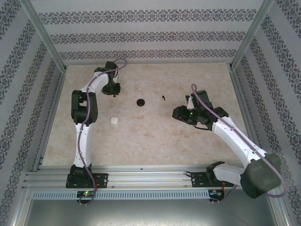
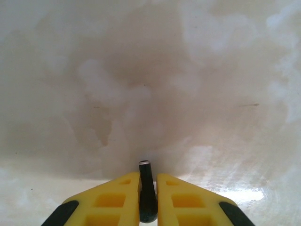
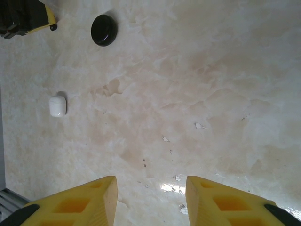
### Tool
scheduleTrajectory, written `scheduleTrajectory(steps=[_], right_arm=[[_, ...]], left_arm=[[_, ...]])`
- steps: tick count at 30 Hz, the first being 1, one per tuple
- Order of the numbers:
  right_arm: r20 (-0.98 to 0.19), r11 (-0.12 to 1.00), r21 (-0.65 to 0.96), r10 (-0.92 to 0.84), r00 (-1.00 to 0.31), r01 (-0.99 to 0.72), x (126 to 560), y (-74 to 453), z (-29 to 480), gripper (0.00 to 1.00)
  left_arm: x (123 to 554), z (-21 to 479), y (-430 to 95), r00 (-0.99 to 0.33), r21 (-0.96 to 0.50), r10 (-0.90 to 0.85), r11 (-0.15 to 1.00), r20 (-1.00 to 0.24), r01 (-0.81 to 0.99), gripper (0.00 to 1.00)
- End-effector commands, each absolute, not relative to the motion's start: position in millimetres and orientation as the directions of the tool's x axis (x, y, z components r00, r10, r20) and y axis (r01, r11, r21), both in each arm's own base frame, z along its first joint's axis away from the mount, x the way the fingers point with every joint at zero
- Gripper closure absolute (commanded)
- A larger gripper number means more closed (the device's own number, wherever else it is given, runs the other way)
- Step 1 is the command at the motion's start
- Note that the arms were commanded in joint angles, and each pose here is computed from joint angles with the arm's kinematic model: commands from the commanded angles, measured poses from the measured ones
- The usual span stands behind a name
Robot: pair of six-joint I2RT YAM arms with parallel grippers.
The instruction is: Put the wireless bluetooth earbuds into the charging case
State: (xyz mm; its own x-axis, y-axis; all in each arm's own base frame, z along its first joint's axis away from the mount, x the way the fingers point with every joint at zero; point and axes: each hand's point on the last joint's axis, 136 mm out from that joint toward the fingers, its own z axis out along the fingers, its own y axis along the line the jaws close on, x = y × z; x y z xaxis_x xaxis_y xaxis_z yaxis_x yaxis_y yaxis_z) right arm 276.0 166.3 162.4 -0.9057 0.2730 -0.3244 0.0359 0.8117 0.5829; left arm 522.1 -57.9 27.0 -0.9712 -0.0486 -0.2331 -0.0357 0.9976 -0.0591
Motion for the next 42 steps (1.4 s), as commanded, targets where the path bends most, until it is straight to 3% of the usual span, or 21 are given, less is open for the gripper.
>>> scheduleTrajectory(steps=[1, 14, 26, 30, 36, 42], right_arm=[[-0.33, 0.815, 0.579, 0.271, -0.904, 0.033, 271, 165, 164, 0.58], [-0.331, 0.826, 0.562, 0.256, -0.908, 0.028, 279, 170, 159, 0.57], [-0.311, 0.869, 0.494, 0.131, -0.941, -0.042, 314, 206, 138, 0.58], [-0.328, 0.866, 0.487, 0.057, -0.943, -0.117, 334, 228, 134, 0.58], [-0.332, 0.876, 0.413, -0.109, -0.937, -0.248, 373, 260, 119, 0.58], [-0.371, 0.874, 0.311, -0.249, -0.895, -0.372, 418, 290, 112, 0.49]], left_arm=[[505, 24, -49, -0.982, -0.036, -0.038, 0.999, -0.187, -0.032, 0.88], [473, 57, -78, -0.97, -0.155, -0.039, 0.988, -0.241, -0.001, 0.91], [389, 52, -184, -0.972, -0.314, 0.073, 0.939, -0.225, 0.143, 0.89], [369, 45, -204, -0.971, -0.348, 0.085, 0.924, -0.222, 0.16, 0.82], [372, 59, -194, -0.962, -0.336, 0.068, 0.929, -0.265, 0.158, 0.61], [377, 87, -155, -0.94, -0.407, -0.095, 0.912, -0.327, 0.049, 0.55]])
